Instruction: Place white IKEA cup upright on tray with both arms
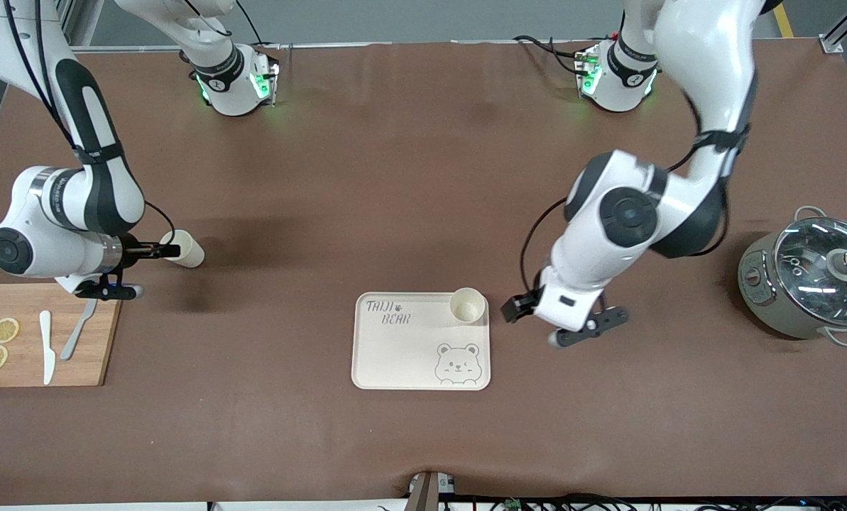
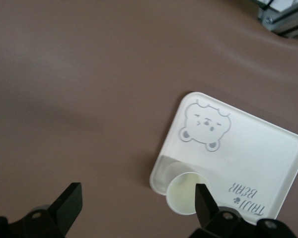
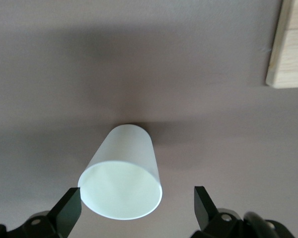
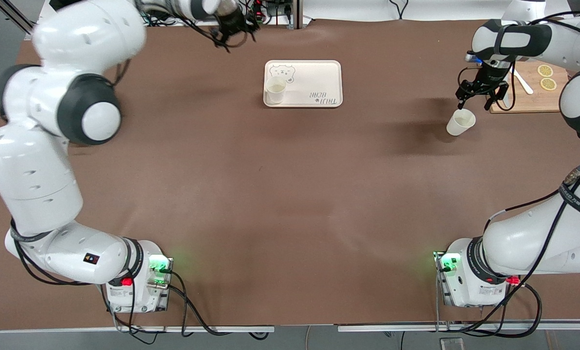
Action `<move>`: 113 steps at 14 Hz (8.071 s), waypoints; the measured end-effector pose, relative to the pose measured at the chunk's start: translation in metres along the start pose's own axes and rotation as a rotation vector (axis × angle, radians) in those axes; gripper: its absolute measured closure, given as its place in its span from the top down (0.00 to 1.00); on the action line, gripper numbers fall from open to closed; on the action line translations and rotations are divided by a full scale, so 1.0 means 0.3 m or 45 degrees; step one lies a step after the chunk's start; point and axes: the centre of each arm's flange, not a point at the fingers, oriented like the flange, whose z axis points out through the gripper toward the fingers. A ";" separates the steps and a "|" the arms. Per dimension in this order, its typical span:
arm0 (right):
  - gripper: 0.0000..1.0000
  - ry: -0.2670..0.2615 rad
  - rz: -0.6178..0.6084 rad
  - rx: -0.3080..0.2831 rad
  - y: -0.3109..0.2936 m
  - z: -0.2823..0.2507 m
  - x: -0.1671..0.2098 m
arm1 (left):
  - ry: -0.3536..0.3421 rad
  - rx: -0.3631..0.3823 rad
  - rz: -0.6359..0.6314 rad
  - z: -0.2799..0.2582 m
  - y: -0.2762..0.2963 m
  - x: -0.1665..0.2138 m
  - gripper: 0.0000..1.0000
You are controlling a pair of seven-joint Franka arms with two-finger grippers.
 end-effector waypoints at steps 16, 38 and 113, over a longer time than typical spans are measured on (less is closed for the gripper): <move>0.74 0.044 -0.020 -0.008 -0.050 0.152 -0.054 | -0.095 0.152 0.197 -0.624 -0.946 0.282 1.00; 0.66 0.214 0.278 0.122 -0.985 -0.200 0.268 | -0.043 0.193 0.381 -0.816 -0.878 -0.014 1.00; 1.00 0.390 -0.095 -0.060 -0.252 -1.158 -0.470 | -0.036 0.177 0.432 -0.785 -0.814 -0.005 1.00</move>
